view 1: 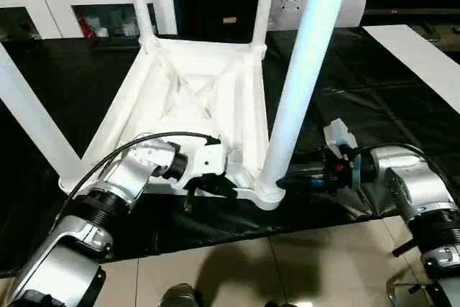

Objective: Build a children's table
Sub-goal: Rotate leg to tighten

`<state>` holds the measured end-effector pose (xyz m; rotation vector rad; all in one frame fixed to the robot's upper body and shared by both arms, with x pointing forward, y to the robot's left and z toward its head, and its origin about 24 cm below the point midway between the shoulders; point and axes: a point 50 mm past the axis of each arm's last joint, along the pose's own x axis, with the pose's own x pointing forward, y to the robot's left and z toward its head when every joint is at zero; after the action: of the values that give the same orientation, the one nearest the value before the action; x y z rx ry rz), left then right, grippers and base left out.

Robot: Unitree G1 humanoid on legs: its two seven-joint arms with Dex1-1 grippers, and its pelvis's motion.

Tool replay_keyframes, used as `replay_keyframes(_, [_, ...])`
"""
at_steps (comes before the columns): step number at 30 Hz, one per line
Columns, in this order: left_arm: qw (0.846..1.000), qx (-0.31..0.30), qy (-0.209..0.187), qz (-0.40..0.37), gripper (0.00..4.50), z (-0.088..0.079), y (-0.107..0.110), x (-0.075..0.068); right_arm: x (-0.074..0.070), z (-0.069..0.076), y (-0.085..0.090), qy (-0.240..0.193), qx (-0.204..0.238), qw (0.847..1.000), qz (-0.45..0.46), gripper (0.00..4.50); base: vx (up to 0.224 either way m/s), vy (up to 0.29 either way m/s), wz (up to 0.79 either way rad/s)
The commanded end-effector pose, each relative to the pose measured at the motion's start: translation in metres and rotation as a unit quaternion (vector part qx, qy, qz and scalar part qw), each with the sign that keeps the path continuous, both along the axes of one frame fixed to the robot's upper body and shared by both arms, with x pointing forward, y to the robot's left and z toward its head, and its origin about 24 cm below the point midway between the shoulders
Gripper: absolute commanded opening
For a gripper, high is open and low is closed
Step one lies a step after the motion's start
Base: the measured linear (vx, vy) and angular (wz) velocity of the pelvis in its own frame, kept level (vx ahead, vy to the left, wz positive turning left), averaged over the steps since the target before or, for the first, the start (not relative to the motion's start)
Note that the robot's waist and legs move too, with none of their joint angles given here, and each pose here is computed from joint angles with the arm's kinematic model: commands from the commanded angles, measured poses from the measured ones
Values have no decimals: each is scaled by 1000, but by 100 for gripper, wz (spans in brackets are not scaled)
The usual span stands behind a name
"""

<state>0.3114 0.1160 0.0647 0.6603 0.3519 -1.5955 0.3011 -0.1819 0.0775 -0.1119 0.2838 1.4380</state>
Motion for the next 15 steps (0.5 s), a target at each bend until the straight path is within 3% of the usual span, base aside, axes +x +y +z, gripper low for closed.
replay_keyframes(1, [998, 21, 4, -65, 0, -3, -12, -10, 1, 6, 2, -8, 6, 1000, 5, 220, 0, 0, 0])
replay_keyframes(15, [998, 20, 7, -61, 0, -5, -13, -10, -1, 2, 11, 5, 19, 1000, 11, 121, 0, 0, 0])
